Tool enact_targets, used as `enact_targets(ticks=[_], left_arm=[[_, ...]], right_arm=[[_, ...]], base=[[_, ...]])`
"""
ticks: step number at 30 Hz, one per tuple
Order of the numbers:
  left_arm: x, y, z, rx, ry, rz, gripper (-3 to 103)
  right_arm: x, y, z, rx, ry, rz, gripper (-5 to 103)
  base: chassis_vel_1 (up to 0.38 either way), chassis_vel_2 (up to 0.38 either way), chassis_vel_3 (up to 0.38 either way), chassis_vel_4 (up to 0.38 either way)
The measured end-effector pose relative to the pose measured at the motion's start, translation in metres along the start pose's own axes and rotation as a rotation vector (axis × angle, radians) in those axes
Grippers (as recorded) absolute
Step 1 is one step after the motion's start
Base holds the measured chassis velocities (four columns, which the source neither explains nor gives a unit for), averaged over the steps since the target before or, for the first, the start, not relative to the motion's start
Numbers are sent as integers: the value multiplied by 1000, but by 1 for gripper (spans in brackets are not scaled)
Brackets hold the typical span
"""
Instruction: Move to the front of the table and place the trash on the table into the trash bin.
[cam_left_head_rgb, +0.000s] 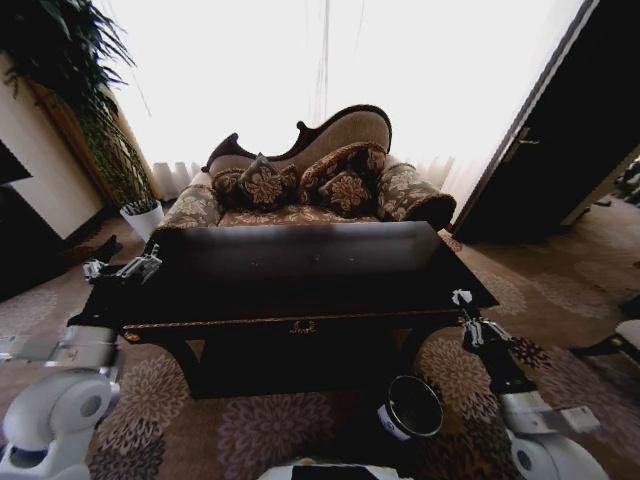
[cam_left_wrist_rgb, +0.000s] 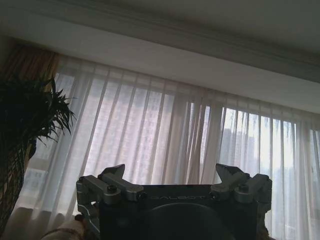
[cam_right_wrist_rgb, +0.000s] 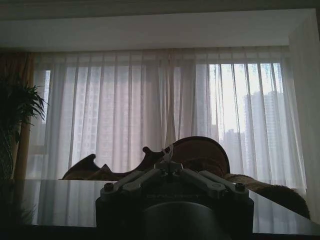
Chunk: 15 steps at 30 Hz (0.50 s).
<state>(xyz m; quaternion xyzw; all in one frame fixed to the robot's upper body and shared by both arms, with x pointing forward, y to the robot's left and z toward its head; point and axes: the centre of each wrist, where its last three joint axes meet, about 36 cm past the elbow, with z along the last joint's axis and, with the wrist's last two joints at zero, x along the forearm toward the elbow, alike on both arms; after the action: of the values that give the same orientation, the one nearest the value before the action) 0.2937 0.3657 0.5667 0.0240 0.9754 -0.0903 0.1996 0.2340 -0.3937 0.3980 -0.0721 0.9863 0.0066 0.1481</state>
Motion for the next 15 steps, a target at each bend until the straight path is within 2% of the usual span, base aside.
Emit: enact_targets(ticks=[3,9,13,15], left_arm=[[0,1,-1,-2,0,-1,100],[-1,7,0,-7,2,-14,100],[-1,8,0,-8,2,-16,100],[-2,11,-2,-12,-2,-19,100]], right_arm=[[6,-4,12,-5,4,-4,0],[57,-20,94,-61,96,15,0],[74,-25,121,-53,148,33,0],[90,-31,143,-33,209,41,0]], base=[[0,0,0,0],[0,0,0,0],[0,0,0,0],[0,0,0,0]])
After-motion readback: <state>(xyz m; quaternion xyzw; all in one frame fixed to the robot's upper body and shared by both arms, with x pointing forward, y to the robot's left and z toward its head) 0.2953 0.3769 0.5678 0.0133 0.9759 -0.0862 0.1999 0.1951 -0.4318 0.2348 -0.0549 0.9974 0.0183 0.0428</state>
